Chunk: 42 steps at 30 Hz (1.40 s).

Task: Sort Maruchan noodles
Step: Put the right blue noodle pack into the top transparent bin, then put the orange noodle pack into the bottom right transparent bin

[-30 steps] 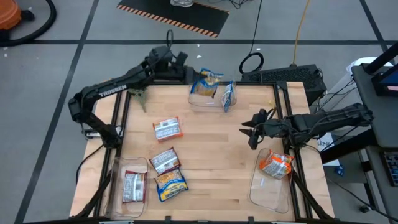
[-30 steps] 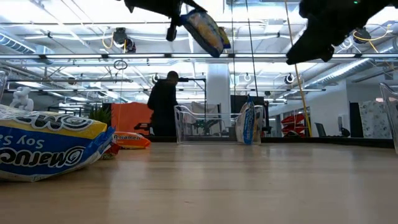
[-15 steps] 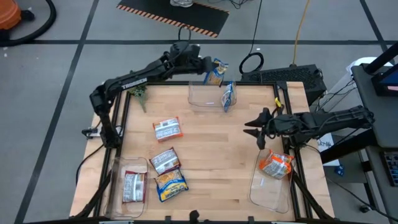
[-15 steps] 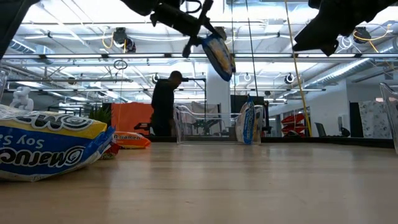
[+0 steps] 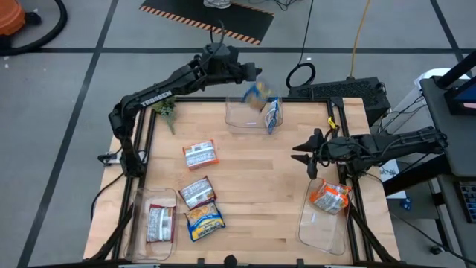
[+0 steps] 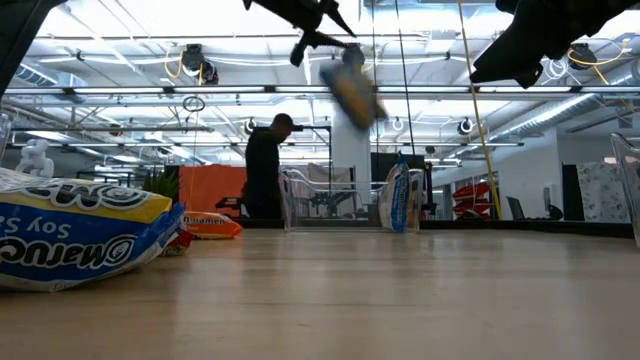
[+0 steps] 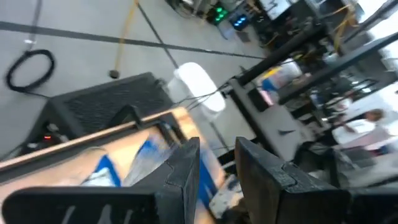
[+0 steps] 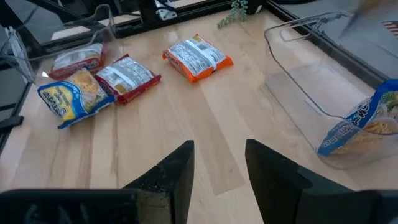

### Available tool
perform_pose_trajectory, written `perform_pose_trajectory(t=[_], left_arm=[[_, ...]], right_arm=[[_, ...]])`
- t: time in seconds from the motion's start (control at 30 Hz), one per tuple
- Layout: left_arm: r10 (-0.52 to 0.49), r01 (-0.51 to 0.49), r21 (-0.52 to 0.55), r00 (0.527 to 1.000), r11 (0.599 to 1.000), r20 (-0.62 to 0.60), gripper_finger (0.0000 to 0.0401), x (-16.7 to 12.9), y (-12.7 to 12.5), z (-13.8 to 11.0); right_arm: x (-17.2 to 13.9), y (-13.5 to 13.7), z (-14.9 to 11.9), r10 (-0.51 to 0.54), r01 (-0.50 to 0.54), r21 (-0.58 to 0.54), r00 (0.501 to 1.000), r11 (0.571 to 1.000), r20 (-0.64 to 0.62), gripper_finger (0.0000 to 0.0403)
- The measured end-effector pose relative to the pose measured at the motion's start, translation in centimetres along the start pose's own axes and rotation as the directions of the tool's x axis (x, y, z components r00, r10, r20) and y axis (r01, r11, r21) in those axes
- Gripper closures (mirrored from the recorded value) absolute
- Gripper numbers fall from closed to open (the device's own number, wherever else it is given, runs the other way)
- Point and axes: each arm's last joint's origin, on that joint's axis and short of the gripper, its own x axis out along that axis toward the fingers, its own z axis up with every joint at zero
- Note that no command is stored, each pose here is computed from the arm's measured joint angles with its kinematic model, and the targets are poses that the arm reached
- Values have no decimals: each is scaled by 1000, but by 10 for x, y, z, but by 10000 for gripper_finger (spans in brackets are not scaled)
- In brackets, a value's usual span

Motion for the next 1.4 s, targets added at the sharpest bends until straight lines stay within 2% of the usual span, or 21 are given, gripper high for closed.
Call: perform_pose_trajectory(t=[0.13, 0.33, 0.47, 0.57, 0.73, 0.87, 1.0, 1.1, 1.2, 1.23, 1.4], left_arm=[[72, -71, 16, 997, 997, -25, 295, 4, 11, -3], [156, -153, 78, 987, 985, -35, 295, 29, 37, -8], [186, -183, 48, 980, 982, -68, 295, 46, 53, -15], [189, -187, 34, 978, 982, -86, 295, 50, 56, -18], [207, -200, 61, 968, 978, -142, 295, 49, 59, -23], [154, -146, 47, 947, 988, -281, 295, 43, 62, -26], [169, -174, 30, 877, 984, -450, 295, 27, 65, -32], [225, -220, 73, 814, 973, -535, 295, 12, 64, -39], [283, -263, 125, 732, 957, -620, 295, -6, 63, -46], [300, -270, 148, 702, 951, -646, 295, -11, 62, -49], [408, -297, 293, 490, 909, -770, 295, -35, 69, -62]], right_arm=[[0, 0, 0, -16, 16, -10, 1000, 1000, 2, 264], [1, -4, 0, -90, 91, -9, 996, 996, 17, 264], [1, -6, 1, -101, 101, -1, 995, 995, 19, 264], [1, -6, 1, -102, 102, 21, 995, 995, 19, 264], [1, -6, 1, -101, 98, 121, 995, 988, 18, 264], [1, -6, 0, -103, 101, 133, 995, 986, 12, 264], [1, -6, 0, -104, 102, 133, 995, 986, 11, 264], [1, -7, 0, -107, 104, 135, 994, 985, 10, 264], [1, -7, -1, -112, 111, 133, 994, 985, 1, 264], [1, -7, -1, -113, 112, 132, 994, 985, -2, 264], [1, -8, -2, -118, 119, 125, 993, 985, -14, 264]])
